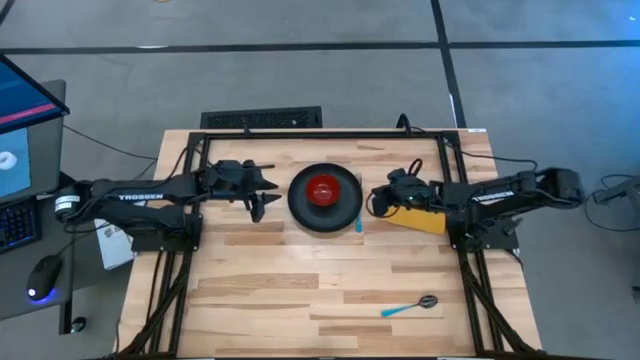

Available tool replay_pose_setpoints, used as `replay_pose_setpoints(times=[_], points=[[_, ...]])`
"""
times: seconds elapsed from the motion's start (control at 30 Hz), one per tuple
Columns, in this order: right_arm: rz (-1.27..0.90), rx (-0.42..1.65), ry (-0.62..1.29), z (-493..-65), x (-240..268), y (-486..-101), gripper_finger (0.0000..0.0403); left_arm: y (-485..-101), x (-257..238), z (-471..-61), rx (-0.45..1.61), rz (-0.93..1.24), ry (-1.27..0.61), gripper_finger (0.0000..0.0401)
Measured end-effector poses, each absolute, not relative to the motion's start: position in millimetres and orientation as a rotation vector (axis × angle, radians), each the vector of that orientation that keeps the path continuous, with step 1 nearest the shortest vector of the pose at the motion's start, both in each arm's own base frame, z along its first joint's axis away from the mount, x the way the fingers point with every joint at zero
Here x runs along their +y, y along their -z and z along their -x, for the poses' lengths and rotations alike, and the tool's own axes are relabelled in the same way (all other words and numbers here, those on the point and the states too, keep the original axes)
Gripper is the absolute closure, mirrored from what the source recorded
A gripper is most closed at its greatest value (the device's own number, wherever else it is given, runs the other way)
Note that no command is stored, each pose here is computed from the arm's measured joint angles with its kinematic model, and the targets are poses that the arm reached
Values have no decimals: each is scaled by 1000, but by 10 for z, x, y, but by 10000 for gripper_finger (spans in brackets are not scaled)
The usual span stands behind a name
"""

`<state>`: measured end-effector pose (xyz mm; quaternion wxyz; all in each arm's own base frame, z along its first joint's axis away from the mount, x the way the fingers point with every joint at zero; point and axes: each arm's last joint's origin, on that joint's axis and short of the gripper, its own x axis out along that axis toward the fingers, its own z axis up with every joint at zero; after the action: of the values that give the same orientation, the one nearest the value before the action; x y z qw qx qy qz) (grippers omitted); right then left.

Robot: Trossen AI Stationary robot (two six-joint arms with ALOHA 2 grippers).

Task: Set table place
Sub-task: Adjust the black plate

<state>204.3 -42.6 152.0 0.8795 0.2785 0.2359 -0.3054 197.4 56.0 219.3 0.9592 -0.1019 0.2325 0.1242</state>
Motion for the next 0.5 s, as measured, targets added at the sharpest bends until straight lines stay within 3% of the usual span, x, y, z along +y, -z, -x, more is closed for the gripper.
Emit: replay_pose_setpoints(times=[0.23, 0.5], points=[[-541, 573, 623, -2297, -465, -1546, 384, -2245, 544, -1958, 437, 201, -211, 246], [-517, 720, 742, -2415, -568, -1481, 361, -2236, 542, -1954, 448, 193, -207, 246]])
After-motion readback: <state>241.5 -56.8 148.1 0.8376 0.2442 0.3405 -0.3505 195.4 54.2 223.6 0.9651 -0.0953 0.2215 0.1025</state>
